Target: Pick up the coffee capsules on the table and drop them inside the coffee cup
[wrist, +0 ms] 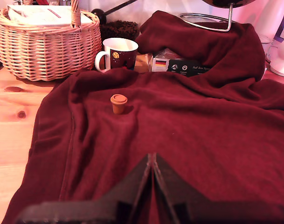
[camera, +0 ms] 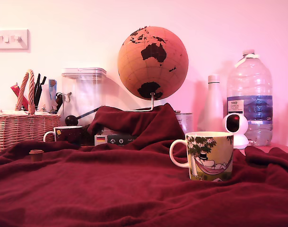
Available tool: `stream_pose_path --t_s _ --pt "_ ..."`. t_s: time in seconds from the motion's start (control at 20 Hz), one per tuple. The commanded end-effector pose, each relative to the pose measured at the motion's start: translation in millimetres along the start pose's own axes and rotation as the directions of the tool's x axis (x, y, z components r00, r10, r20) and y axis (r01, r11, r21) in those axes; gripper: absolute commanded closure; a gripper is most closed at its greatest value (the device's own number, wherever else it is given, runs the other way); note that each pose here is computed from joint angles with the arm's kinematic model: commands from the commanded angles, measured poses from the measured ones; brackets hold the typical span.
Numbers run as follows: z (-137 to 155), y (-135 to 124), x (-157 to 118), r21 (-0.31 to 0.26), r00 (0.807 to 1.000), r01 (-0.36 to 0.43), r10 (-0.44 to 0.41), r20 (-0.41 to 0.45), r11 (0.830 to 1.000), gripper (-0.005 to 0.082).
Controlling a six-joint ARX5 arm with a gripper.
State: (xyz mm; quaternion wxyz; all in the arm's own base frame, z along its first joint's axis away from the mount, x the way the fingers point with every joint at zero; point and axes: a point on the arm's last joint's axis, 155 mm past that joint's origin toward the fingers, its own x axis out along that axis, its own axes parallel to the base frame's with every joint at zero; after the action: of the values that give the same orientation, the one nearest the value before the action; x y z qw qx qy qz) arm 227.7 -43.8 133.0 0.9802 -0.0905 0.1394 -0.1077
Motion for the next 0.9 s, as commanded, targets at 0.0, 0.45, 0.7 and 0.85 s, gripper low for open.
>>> stream_pose_path --t_s 0.0,0.45,0.7,0.85 --pt "16.2 -3.6 1.3 -0.011 0.997 0.022 -0.021 0.08 1.0 0.0793" --pt "20.5 -1.9 0.9 -0.008 0.995 0.011 -0.01 0.098 1.0 0.0793" --pt "43.2 -4.4 -2.4 0.003 0.982 0.017 -0.018 0.188 1.0 0.0742" --pt "44.7 0.0 -2.6 -0.036 0.981 0.001 0.007 0.196 0.999 0.0447"
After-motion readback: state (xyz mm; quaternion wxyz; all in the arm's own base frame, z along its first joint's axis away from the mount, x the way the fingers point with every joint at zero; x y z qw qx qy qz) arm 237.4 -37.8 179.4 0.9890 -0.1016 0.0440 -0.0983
